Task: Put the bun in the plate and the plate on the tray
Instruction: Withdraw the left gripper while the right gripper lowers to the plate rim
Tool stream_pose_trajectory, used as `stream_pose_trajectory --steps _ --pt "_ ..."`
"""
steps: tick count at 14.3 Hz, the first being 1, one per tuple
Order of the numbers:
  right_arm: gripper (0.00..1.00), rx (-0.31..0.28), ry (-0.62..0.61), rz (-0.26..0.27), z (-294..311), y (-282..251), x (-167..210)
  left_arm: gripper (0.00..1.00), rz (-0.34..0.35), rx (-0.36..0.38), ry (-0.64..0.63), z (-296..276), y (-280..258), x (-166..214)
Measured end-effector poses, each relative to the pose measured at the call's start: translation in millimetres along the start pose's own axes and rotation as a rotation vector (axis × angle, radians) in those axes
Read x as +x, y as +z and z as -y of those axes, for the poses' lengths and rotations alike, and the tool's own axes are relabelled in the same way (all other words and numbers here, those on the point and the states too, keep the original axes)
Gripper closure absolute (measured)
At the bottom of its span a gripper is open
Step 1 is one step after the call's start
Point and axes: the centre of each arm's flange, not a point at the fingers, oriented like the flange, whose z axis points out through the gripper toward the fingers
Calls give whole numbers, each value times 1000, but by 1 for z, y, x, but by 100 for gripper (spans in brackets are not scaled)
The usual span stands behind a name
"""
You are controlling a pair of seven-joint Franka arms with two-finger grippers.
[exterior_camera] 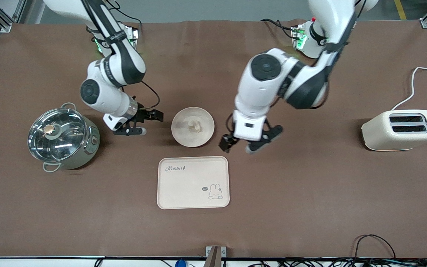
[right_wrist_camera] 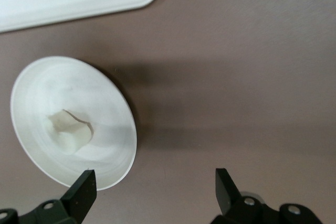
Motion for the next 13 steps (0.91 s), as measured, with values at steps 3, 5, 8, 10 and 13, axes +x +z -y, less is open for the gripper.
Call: stream_pose_trajectory --steps 3,5,8,10,13 --pt "0 30 14 -60 19 29 -19 0 -28 25 10 33 -39 60" --pt "0 29 21 -85 23 46 -22 0 -47 38 52 59 -68 97" --pt "3 14 23 -112 24 67 -22 0 -44 100 194 107 -111 143" --pt "4 3 28 -114 20 77 -21 0 -38 132 279 137 -141 165" --pt "18 -9 26 -131 20 90 -20 0 -25 170 387 181 -184 188"
